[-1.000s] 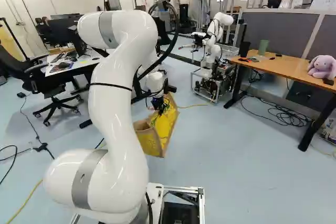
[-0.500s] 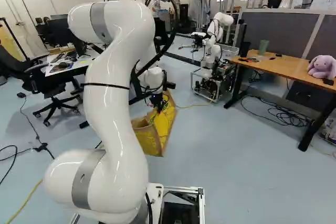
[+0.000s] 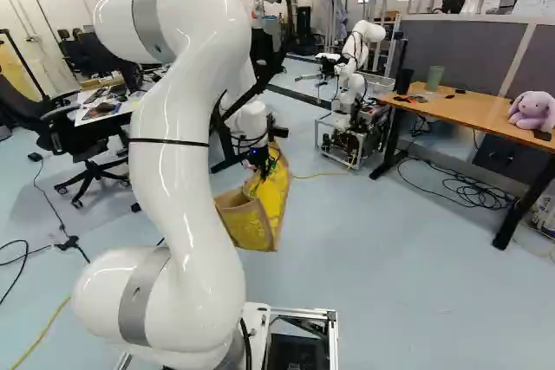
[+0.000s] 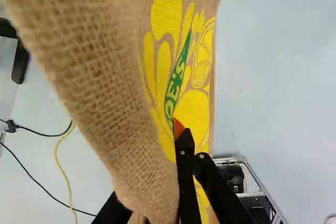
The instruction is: Pick up the bag on the ground and place it on the table
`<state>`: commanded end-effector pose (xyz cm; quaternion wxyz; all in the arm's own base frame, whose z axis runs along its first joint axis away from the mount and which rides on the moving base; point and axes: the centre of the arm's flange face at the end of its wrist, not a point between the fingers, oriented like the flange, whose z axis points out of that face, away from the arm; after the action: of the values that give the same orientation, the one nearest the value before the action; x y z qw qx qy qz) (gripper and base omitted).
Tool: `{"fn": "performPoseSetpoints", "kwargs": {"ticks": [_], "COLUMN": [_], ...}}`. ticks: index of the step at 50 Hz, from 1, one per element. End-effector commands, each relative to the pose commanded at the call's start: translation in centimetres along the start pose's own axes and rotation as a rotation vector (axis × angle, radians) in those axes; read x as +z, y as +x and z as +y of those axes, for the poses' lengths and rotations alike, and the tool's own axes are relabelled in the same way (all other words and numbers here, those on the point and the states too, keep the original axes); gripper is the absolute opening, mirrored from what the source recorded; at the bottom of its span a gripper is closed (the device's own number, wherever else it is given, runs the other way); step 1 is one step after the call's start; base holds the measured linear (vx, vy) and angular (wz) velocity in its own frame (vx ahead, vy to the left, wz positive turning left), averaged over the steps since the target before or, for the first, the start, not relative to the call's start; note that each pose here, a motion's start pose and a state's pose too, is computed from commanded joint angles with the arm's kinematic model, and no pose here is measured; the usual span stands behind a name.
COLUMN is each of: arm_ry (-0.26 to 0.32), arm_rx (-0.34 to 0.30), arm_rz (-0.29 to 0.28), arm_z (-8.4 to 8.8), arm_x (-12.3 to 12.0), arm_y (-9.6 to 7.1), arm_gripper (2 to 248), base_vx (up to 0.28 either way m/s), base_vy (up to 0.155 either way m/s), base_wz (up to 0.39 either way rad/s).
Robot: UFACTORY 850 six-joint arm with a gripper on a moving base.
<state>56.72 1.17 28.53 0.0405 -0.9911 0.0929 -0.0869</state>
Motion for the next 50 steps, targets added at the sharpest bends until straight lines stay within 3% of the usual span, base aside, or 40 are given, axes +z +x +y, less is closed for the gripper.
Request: {"fn": "performPoseSetpoints", "kwargs": {"ticks": [30, 50], "arm_ry": [-0.021, -0.03], "arm_rx": [-0.097, -0.126], "arm_rz": [-0.005, -0.035], "arm_z": [-0.2, -0.3], "arm_x": [-4.3, -7.1], "arm_y": [0.6, 0.4], "arm_gripper": [21, 21], "base_vx": [0.0, 0.0], "base_vy": [0.0, 0.0], "base_wz": [0.0, 0.0]}}
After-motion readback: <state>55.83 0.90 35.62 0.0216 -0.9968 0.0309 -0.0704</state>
